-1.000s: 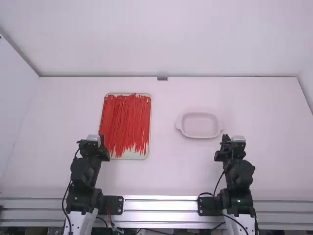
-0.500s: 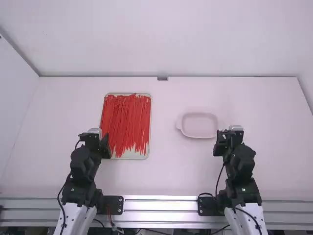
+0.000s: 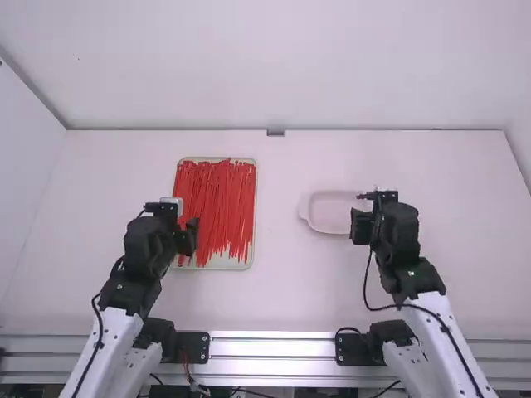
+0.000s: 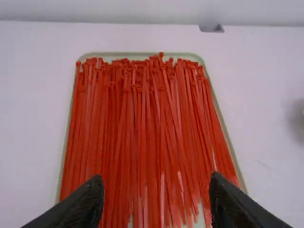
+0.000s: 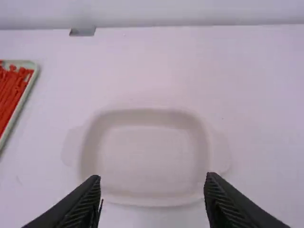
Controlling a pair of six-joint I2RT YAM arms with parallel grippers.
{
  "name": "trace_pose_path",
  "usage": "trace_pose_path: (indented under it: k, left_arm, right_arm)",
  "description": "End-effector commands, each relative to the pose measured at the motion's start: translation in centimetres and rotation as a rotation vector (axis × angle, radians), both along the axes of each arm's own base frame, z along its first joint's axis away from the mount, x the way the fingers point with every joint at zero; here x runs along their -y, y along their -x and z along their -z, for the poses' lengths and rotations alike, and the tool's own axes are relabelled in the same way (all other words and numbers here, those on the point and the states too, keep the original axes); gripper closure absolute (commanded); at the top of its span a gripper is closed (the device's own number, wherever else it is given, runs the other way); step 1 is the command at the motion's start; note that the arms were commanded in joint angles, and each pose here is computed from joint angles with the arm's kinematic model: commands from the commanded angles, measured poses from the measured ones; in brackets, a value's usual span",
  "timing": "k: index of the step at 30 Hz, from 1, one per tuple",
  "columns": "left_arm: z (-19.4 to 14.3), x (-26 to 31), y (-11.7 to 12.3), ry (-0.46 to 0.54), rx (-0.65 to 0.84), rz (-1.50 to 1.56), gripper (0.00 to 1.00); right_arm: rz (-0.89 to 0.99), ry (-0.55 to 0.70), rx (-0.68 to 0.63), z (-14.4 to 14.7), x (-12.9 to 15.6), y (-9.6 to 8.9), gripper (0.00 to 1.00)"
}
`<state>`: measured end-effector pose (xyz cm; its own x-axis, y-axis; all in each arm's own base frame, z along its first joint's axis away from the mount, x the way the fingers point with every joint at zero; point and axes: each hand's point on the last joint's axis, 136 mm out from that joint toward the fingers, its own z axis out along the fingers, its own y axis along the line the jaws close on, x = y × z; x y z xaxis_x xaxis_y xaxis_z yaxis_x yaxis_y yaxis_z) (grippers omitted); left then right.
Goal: Fasten the cable tie
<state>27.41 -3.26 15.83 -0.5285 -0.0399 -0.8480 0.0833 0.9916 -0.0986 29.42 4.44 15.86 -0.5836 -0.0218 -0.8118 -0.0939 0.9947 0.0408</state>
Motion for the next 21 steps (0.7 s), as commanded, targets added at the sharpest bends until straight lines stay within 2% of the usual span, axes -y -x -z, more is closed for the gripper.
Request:
trace_pose_path:
  k: [1,10,15,21]
  left_arm:
    - [-1.9,0.1,-0.9,0.009,0.0,-0.014,0.37]
    - [-3.3,0.4,-2.6,0.004,-0.12,-0.044,0.21]
    - [-2.3,2.7,-3.4,0.026,-0.19,0.065,0.13]
    - [-0.5,3.0,-3.7,0.029,-0.269,0.063,0.07]
  right_arm:
    - [0.011,-0.001,0.001,-1.5,-0.4,-1.4,0.37]
    - [-0.001,0.025,-0.156,0.8,-2.1,-3.6,0.21]
    - [-0.013,0.031,-0.215,2.6,-3.3,-2.8,0.13]
    - [-0.046,0.02,-0.192,1.7,-4.2,-1.5,0.07]
